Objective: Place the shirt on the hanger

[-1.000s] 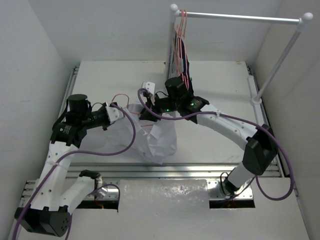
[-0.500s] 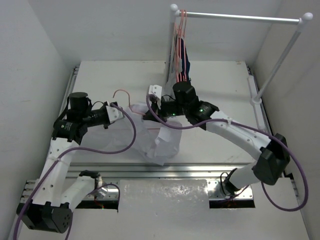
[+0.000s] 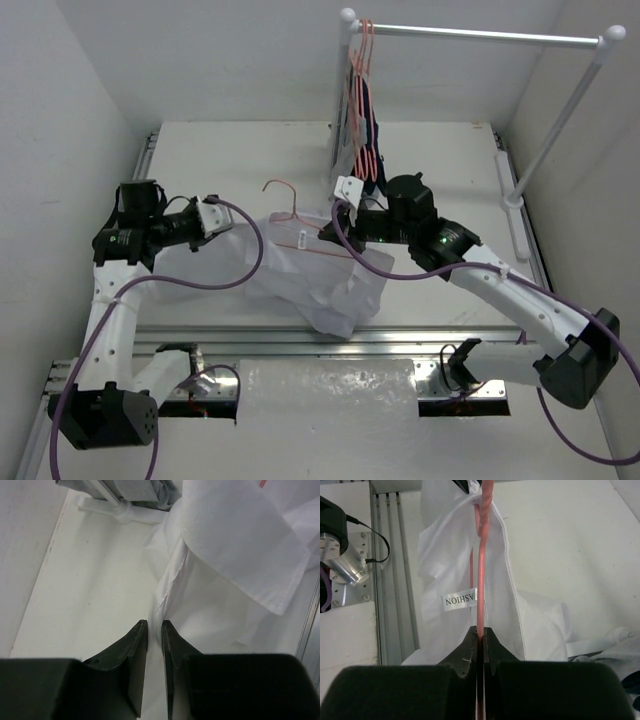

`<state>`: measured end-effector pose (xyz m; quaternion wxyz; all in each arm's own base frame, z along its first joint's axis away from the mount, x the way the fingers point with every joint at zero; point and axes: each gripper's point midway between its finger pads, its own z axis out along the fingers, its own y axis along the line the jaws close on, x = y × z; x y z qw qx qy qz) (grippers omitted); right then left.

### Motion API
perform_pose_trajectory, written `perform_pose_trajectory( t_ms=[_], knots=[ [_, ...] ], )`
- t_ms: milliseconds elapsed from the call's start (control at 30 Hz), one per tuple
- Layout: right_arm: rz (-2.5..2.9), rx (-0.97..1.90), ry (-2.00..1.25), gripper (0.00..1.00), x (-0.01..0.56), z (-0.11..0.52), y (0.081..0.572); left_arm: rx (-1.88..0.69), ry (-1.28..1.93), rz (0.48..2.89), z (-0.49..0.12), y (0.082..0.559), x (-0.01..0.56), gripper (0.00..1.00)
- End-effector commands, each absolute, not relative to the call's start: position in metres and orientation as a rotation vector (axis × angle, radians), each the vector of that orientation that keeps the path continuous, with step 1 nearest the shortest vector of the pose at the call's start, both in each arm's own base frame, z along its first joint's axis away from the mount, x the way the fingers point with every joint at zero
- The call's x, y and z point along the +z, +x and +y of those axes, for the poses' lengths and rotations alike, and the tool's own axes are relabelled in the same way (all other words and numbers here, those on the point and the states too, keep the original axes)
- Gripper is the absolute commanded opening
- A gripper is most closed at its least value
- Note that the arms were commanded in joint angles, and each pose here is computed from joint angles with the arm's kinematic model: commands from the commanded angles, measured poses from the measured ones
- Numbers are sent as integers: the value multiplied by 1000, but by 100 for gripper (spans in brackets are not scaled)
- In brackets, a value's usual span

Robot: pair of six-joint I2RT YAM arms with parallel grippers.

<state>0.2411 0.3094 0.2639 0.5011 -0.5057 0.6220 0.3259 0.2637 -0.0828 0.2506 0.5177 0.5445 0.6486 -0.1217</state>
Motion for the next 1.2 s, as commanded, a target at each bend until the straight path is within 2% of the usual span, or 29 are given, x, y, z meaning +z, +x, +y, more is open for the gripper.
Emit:
perform_pose_trajectory(
  t_ms=[0,267,367,400,433,467,500,733,900,1033,1133,1167],
  knots=[
    [1407,770,-1204,0,296,304,237,-194,1319,1574,-68,274,243,16],
    [1428,728,-1210,0,296,293,233,-149,1309,1536,-66,278,254,27],
    [1418,708,-1211,0,301,288,231,-108,1304,1603,-54,282,241,29],
    [1419,695,-1208,0,302,286,232,-114,1291,1613,-52,283,240,34],
    [1426,681,-1206,0,302,284,233,-130,1278,1631,-50,282,239,43],
    [1432,653,-1197,0,303,281,237,-142,1261,1636,-45,283,244,67],
    [1437,642,-1196,0,302,280,238,-157,1260,1637,-44,281,246,99],
    [1455,645,-1211,0,298,283,240,-167,1286,1587,-40,268,256,99],
    [1438,654,-1202,0,303,285,241,-224,1343,1650,-36,266,223,84],
    [1418,666,-1200,0,311,286,239,-311,1359,1707,-36,264,198,83],
    [1414,668,-1203,0,312,284,236,-301,1327,1749,-31,270,185,57],
    [1411,668,-1202,0,312,284,235,-298,1320,1753,-30,272,183,29]
  ],
)
